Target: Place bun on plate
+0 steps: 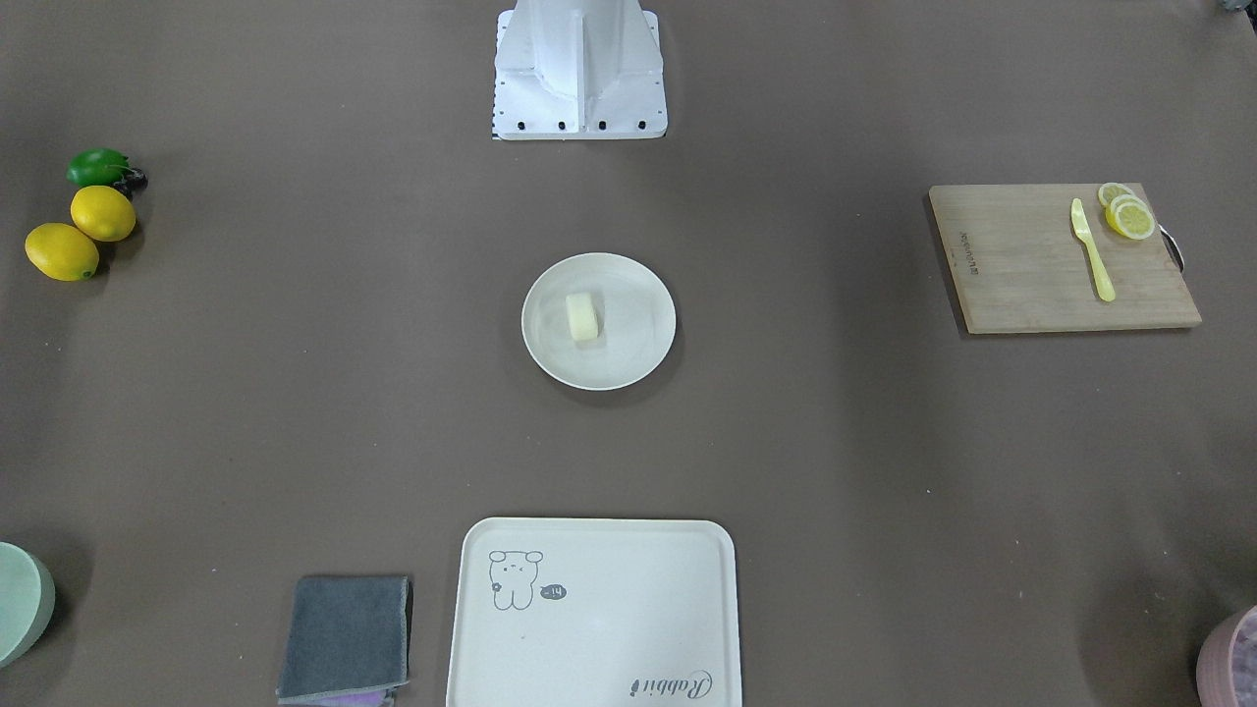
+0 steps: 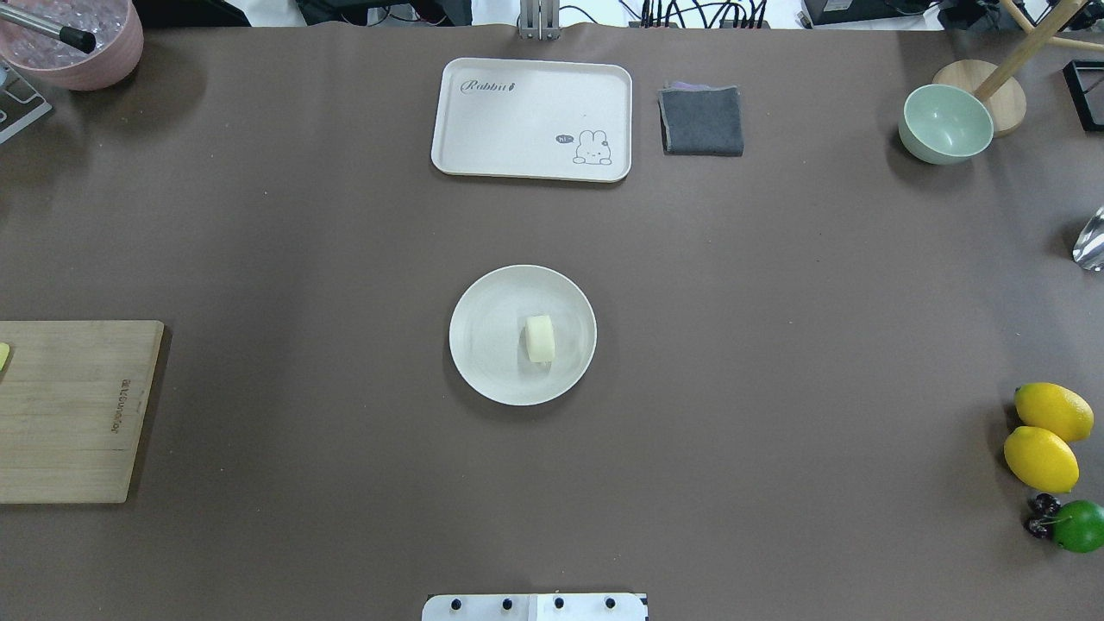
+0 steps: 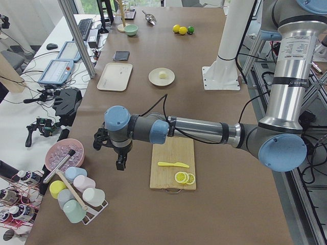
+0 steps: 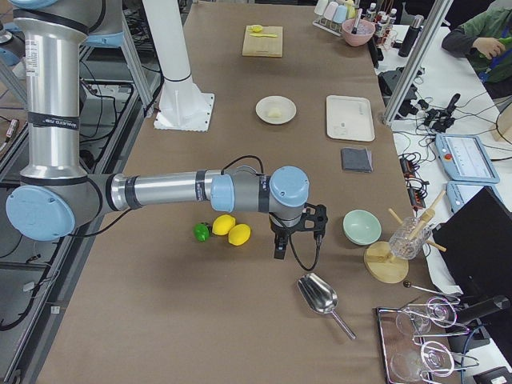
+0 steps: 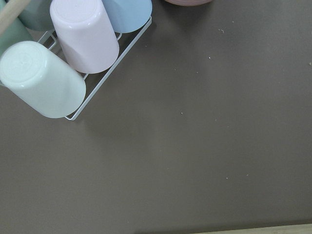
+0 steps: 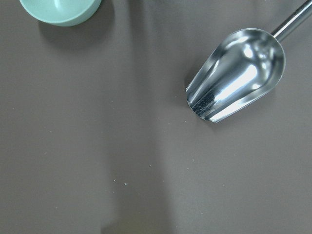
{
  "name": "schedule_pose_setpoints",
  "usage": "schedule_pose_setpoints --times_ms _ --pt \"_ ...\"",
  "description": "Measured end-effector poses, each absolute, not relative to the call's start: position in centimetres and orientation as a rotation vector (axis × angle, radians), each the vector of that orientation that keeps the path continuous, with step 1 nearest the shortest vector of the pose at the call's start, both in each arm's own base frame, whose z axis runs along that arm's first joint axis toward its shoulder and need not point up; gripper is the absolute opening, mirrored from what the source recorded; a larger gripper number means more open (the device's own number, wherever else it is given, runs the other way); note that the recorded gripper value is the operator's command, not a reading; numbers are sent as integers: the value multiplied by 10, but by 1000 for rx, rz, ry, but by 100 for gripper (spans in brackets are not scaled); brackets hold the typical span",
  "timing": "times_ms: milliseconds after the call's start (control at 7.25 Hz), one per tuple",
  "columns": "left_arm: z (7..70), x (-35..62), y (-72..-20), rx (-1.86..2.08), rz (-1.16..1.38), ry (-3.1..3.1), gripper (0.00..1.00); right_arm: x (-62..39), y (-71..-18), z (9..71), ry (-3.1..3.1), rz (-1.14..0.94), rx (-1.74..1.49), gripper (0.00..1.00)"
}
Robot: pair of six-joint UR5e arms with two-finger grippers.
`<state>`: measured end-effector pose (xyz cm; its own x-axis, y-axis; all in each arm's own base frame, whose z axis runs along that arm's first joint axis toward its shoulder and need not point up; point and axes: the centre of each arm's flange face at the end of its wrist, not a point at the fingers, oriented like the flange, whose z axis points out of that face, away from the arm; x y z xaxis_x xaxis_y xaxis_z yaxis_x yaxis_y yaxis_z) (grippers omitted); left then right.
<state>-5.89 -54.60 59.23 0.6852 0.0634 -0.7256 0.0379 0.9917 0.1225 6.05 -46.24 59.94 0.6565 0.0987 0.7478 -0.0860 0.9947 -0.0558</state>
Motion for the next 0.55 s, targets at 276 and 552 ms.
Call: schedule_pose_setpoints --times_ms 276,552 --pt "593 -59 -546 132 14 815 98 64 -463 603 -797 101 -11 100" --pt "594 -59 -545 130 11 815 98 64 -462 609 -791 64 -3 100"
